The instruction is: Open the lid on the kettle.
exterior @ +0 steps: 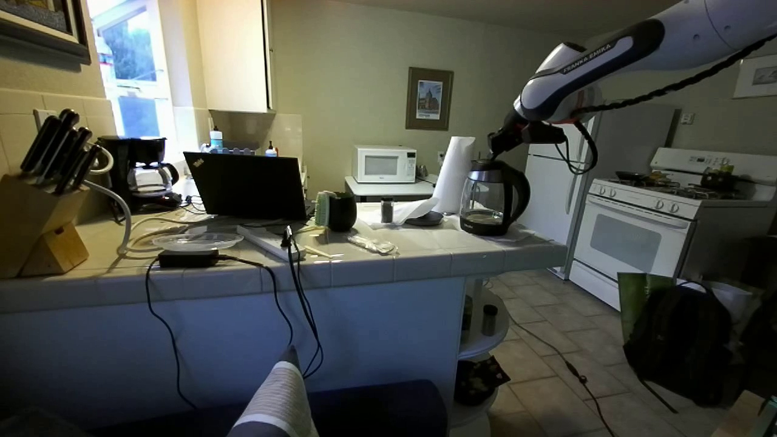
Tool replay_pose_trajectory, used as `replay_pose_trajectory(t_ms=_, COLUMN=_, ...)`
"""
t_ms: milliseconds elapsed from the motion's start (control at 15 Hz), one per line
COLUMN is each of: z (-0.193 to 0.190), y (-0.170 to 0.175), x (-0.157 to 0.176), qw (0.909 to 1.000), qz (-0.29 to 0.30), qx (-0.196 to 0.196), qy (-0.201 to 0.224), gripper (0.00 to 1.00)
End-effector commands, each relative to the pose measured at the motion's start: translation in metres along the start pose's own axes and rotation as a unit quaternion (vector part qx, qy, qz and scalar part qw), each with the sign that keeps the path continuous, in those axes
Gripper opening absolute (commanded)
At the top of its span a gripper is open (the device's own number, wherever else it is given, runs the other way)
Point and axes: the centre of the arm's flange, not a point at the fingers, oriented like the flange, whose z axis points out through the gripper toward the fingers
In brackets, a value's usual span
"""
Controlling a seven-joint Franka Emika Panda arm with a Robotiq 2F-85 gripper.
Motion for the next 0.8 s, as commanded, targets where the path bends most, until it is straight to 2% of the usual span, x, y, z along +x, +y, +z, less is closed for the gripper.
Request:
replay_pose_trajectory(t_ms=0, z=0.012, y=0.004, x=-0.014, qw=0.9999, qz=-0.001, qx=0.005, qy=-0.012, gripper=0.00)
replay_pose_trajectory(t_ms=200, z=0.010, y=0.004, x=-0.015, qw=0.9999, qz=-0.001, qx=0.002, qy=-0.013, gripper=0.00)
replay_pose_trajectory(t_ms=333, z=-0.005, y=-0.001, x=-0.008, qw=1.0000, qz=-0.005, qx=0.003, qy=0.001, gripper=0.00)
replay_pose_trajectory(t_ms=733, z=-0.071, y=-0.028, x=0.013, qw=0.9989, qz=-0.030, qx=-0.009, qy=0.036, gripper=0.00)
